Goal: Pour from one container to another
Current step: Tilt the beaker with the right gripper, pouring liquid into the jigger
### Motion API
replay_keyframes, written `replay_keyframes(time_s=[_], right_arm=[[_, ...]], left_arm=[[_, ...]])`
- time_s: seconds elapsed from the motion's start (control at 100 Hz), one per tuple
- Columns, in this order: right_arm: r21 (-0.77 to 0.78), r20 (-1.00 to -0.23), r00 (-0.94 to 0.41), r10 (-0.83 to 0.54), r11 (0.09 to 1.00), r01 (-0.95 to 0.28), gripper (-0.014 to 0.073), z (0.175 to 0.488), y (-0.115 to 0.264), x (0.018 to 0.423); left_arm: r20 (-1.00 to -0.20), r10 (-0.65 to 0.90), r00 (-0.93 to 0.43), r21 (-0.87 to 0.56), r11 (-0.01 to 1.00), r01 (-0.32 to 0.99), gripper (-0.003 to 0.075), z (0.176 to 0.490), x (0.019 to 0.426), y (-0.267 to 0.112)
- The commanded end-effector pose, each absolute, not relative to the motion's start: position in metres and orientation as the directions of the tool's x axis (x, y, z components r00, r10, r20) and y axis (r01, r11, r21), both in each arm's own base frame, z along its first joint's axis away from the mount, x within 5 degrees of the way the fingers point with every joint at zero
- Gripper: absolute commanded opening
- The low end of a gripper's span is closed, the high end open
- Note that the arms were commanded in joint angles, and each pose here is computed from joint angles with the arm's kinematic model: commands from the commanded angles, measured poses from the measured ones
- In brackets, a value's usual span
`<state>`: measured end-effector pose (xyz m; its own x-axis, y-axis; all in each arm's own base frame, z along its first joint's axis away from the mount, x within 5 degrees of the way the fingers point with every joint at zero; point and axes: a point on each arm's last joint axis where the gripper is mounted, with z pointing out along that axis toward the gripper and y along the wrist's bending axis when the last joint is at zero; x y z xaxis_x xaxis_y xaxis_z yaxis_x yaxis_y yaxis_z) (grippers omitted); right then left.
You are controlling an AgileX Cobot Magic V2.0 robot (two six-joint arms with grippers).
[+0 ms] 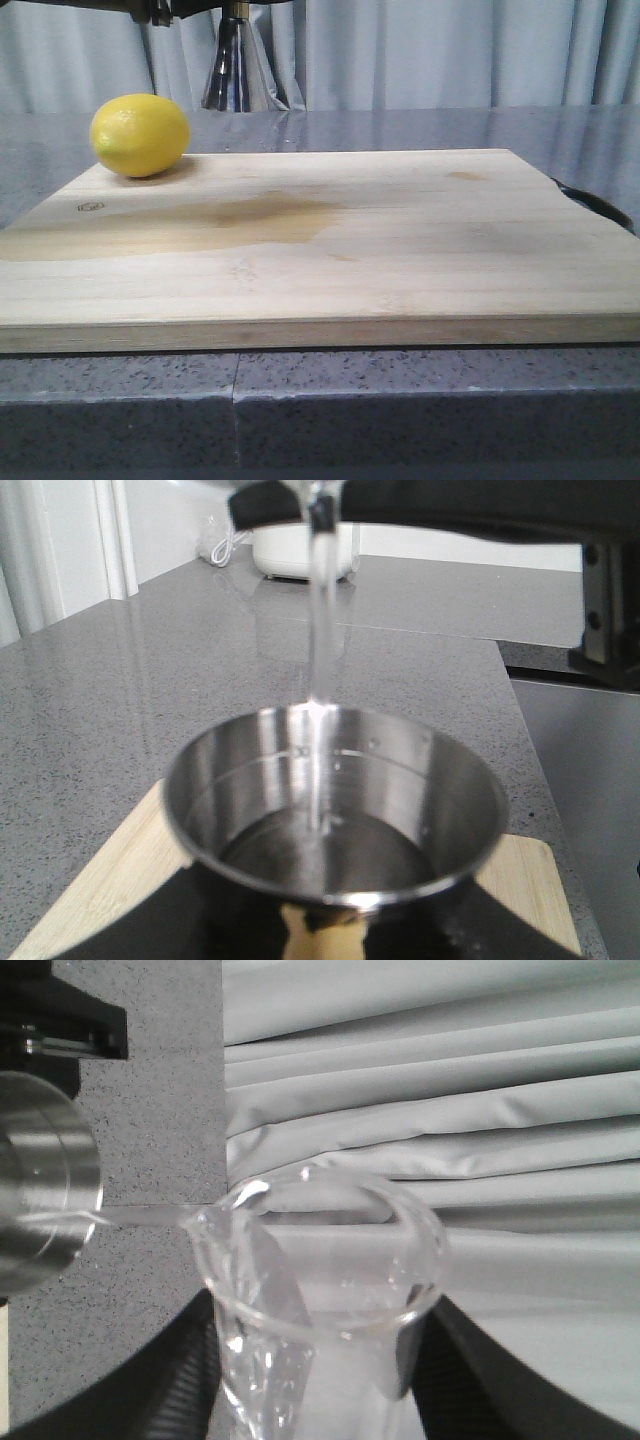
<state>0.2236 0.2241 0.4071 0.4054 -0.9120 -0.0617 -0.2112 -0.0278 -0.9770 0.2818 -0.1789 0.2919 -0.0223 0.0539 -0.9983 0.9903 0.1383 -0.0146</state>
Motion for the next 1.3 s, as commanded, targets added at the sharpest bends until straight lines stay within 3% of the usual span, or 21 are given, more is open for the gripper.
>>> replay_keyframes(time_s=[0.0, 0.41, 1.12, 1.2, 1.29], right_arm=[[-0.993, -0.034, 0.431, -0.902, -0.017, -0.114, 0.0309, 0.4324, 0.2184, 0.2175], [-0.995, 0.014, 0.445, -0.895, -0.057, -0.083, 0.0309, 0.4333, 0.2193, 0.2172], [-0.995, 0.013, 0.455, -0.891, -0.056, -0.08, 0.0309, 0.4336, 0.2202, 0.2168], [-0.994, -0.013, 0.455, -0.89, -0.037, -0.101, 0.0309, 0.4327, 0.2204, 0.2166], [-0.984, -0.117, 0.434, -0.893, 0.046, -0.171, 0.0309, 0.4303, 0.2198, 0.2166]], left_arm=[[-0.997, -0.067, 0.028, 0.02, 0.123, 0.992, 0.0239, 0.3227, 0.2747, -0.1797], [-0.997, -0.067, 0.028, 0.02, 0.123, 0.992, 0.0239, 0.3227, 0.2747, -0.1797], [-0.997, -0.067, 0.028, 0.02, 0.123, 0.992, 0.0239, 0.3227, 0.2747, -0.1797], [-0.997, -0.067, 0.028, 0.02, 0.123, 0.992, 0.0239, 0.3227, 0.2747, -0.1797], [-0.997, -0.067, 0.028, 0.02, 0.123, 0.992, 0.0239, 0.3227, 0.2747, -0.1797]])
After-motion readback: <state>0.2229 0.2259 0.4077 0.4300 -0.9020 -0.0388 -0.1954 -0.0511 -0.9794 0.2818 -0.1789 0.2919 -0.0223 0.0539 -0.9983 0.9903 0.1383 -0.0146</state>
